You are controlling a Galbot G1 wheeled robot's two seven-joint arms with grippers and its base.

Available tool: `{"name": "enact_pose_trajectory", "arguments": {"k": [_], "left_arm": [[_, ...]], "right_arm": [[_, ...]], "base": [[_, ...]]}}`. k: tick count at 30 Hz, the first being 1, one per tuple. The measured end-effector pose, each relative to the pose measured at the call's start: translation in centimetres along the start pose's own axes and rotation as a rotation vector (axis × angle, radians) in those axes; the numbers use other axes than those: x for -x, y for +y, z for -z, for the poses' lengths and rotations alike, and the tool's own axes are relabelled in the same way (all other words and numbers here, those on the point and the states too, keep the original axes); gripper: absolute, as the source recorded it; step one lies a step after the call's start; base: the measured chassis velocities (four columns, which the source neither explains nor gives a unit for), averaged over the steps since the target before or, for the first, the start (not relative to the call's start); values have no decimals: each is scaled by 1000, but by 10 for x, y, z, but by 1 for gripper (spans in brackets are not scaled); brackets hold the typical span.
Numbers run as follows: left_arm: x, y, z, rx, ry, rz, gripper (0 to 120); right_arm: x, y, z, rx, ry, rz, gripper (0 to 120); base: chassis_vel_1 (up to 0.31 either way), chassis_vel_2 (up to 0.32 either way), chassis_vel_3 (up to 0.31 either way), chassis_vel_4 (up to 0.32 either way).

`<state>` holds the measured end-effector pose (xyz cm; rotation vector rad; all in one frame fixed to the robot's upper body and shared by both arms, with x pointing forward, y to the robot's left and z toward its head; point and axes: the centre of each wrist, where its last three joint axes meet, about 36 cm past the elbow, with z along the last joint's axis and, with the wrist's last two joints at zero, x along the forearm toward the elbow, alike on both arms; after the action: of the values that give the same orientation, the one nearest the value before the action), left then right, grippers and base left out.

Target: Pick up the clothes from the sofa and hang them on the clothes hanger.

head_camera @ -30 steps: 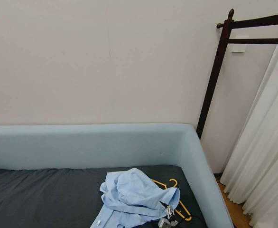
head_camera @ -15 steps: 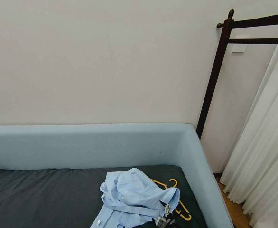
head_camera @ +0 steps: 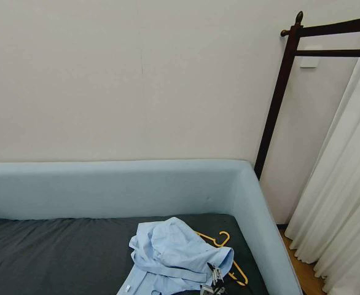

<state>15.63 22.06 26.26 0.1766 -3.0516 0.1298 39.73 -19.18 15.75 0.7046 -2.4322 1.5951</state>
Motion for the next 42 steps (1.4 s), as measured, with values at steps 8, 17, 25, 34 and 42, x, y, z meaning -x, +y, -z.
{"name": "enact_pose_trajectory", "arguments": {"k": [8, 17, 25, 34, 42], "left_arm": [[-1, -2, -1, -5, 2, -1, 100], [-1, -4, -3, -12, 2, -2, 100], [-4, -5, -4, -16, 2, -5, 100], [-5, -5, -4, -16, -2, -7, 100], [-6, -3, -1, -17, -13, -3, 100]], "right_arm": [[4, -7, -6, -98, -12, -116, 100], [-5, -8, -18, -243, -127, -135, 100], [-8, 0, -41, -351, -132, -152, 100], [-8, 2, -49, -413, -147, -172, 83], [-5, 7, -52, -492, -193, -140, 79]], "base": [[0, 0, 0, 0], [0, 0, 0, 0], [0, 0, 0, 0], [0, 0, 0, 0], [0, 0, 0, 0]]}}
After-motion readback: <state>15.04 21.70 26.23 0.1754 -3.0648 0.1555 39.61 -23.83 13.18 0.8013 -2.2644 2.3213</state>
